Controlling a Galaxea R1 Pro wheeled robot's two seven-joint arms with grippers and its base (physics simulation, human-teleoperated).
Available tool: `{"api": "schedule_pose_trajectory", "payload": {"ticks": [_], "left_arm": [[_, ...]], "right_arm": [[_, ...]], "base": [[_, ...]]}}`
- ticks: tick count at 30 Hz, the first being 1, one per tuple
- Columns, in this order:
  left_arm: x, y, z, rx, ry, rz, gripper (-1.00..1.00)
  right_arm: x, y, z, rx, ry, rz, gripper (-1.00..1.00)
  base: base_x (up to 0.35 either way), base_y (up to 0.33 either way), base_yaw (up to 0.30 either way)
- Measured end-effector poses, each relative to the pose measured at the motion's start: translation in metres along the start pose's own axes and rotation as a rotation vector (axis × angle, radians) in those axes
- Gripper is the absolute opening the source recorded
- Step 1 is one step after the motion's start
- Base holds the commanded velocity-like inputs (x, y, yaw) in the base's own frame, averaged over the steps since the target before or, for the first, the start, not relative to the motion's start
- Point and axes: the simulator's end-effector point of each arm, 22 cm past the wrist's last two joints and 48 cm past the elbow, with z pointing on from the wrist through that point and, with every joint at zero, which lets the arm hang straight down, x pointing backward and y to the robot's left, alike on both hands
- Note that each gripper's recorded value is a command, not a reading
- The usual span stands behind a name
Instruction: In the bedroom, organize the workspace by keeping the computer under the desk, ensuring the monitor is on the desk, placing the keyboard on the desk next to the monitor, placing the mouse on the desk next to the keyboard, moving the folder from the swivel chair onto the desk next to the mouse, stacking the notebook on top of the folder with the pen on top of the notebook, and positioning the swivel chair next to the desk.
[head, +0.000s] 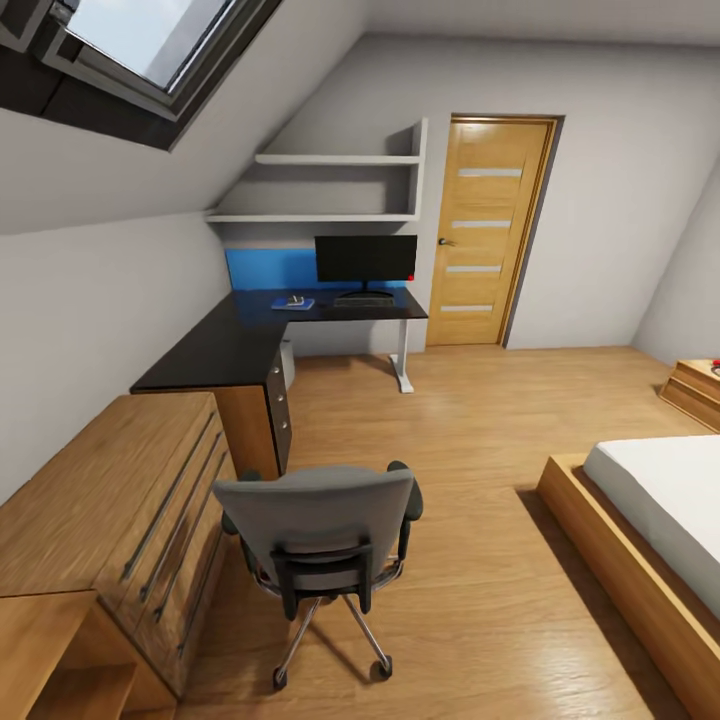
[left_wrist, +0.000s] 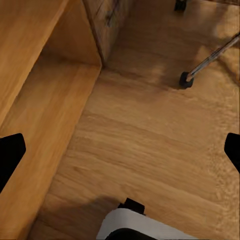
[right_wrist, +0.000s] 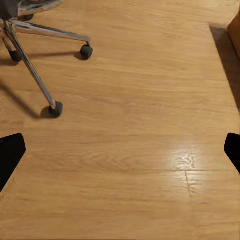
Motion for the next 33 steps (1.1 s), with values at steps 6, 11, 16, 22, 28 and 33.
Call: {"api": "schedule_pose_trajectory", "payload": {"ticks": [6,11,16,22,28,33], "left_arm": [[-0.082,-0.094,0.075,0.124,0.202,0.046,1.0],[-0.021,-0.061,0.067,0.067,0.311,0.101,1.0],[-0.032,-0.054,0.078,0.047,0.223,0.069,1.0],[-0.033,-0.051,0.086,0.034,0.194,0.052,1.0],[-0.028,-0.051,0.093,0.032,0.191,0.051,1.0],[-0.024,-0.052,0.099,0.032,0.19,0.051,1.0]], "right_arm": [[-0.088,-0.022,0.062,0.198,-0.093,0.314,1.0],[-0.061,-0.017,0.07,0.198,0.023,0.371,1.0],[-0.035,-0.008,0.065,0.17,0.05,0.348,1.0],[-0.022,0.004,0.067,0.124,0.059,0.273,1.0],[-0.016,0.007,0.072,0.12,0.06,0.266,1.0],[-0.01,0.008,0.077,0.119,0.059,0.265,1.0]], "base": [[0.0,0.0,0.0],[0.0,0.0,0.0],[0.0,0.0,0.0],[0.0,0.0,0.01],[0.0,0.0,0.161],[0.0,0.0,0.062]]}}
